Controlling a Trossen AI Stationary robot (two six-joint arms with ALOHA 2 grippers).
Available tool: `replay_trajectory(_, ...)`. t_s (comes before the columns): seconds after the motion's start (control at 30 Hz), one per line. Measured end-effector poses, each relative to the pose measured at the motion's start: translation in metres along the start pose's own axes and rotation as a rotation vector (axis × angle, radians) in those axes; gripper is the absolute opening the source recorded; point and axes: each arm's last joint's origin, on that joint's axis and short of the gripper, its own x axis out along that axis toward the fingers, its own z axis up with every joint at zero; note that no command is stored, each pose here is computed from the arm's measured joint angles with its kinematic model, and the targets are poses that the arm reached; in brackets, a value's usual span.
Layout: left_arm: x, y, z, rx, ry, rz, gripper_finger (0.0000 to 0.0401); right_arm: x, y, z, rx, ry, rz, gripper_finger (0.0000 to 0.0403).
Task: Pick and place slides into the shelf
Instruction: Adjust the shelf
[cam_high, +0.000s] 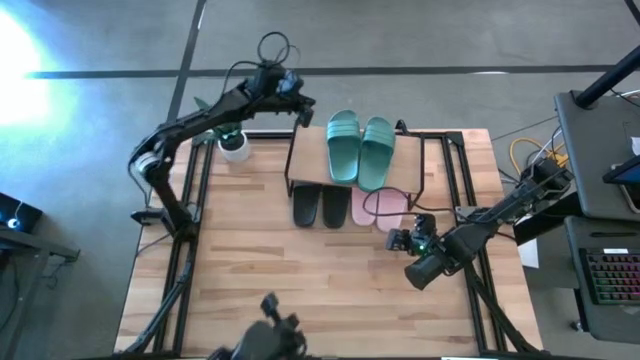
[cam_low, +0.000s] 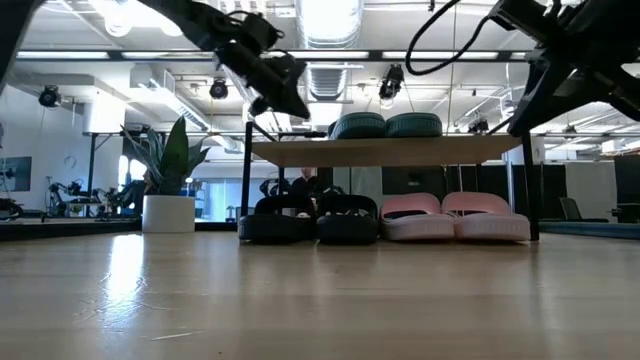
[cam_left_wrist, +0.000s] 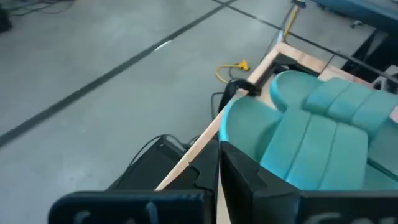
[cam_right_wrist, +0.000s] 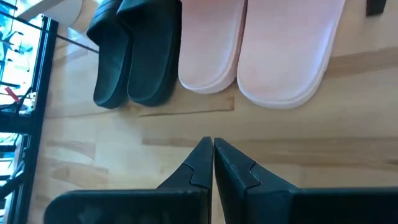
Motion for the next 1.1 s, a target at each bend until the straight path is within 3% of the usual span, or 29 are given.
replay_trajectory(0.13, 0.028, 0.012, 0.006, 0.040, 0.047, 0.015, 0.0000, 0.000, 0.000, -0.001, 0.015, 0.020, -0.014, 0.0008)
replay_trajectory(0.27, 0.054, 0.018, -0.006, 0.088, 0.249, 0.022, 0.0000, 0.000, -0.001, -0.001, 0.034, 0.031, -0.023, 0.0008)
replay_trajectory(0.43, 0.063, 0.019, -0.018, 0.165, 0.490, 0.011, 0.0000, 0.000, -0.001, -0.001, 0.034, 0.033, -0.025, 0.0008)
replay_trajectory(0.7, 0.060, 0.005, -0.020, 0.200, 0.542, -0.040, 0.0000, 0.000, -0.002, 0.000, 0.026, 0.027, -0.032, 0.0008)
replay_trajectory(1.1, 0.062, -0.037, -0.030, 0.252, 0.604, -0.120, 0.0000, 0.000, -0.002, 0.000, -0.002, 0.028, -0.032, 0.0008)
